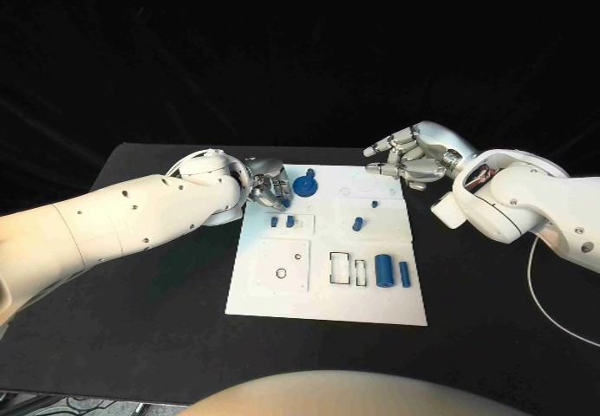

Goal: Assemble the parts on the task board

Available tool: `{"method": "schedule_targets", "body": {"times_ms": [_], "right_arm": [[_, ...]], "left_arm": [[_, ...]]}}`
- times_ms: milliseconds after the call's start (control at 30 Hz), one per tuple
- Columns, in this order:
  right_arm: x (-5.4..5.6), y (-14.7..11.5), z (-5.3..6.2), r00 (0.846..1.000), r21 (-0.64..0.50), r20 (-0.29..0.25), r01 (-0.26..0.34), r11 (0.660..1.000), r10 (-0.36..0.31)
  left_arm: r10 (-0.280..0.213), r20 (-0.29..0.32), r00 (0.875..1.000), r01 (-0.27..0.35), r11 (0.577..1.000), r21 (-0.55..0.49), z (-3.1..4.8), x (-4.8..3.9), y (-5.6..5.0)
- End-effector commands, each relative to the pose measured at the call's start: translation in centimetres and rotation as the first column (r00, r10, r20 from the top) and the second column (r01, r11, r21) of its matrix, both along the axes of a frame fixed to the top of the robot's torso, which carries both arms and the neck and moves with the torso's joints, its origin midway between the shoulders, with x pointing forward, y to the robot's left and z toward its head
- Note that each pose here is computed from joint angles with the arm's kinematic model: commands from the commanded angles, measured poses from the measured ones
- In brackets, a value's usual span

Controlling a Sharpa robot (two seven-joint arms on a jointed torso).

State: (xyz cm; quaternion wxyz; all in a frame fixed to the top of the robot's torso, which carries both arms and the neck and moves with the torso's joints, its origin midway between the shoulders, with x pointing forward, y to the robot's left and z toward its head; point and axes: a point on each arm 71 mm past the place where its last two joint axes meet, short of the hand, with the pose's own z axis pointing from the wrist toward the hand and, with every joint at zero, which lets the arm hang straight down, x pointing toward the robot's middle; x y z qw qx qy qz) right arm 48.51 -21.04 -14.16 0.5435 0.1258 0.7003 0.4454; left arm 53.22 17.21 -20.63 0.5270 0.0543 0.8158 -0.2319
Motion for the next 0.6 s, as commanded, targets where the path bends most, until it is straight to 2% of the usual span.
{"method": "schedule_targets", "body": {"times_ms": [33, 233, 367, 467, 600], "right_arm": [[0.0, 0.0, -0.1, 1.000, -0.002, -0.004, -0.009, 1.000, 0.009], [0.1, -0.3, -0.1, 1.000, -0.006, -0.005, 0.001, 1.000, -0.001], [0.3, -0.6, -0.4, 1.000, -0.036, -0.018, 0.006, 0.999, -0.007], [0.5, -1.0, -0.6, 1.000, -0.098, -0.021, 0.008, 0.995, -0.011], [0.8, -1.5, -1.0, 1.000, -0.245, 0.013, 0.001, 0.970, 0.002]], "left_arm": [[0.003, 0.003, 1.000, -0.003, 1.000, 0.007, 0.03, -0.04, 0.0], [0.005, 0.020, 1.000, -0.005, 1.000, -0.005, 0.22, -0.12, 0.0], [0.014, 0.028, 1.000, -0.014, 1.000, -0.015, 0.36, -0.17, 0.3], [0.025, 0.027, 0.999, -0.024, 0.999, -0.030, 0.50, -0.23, 0.8], [0.058, -0.009, 0.998, -0.059, 0.991, -0.119, 1.02, -0.32, 1.9]]}}
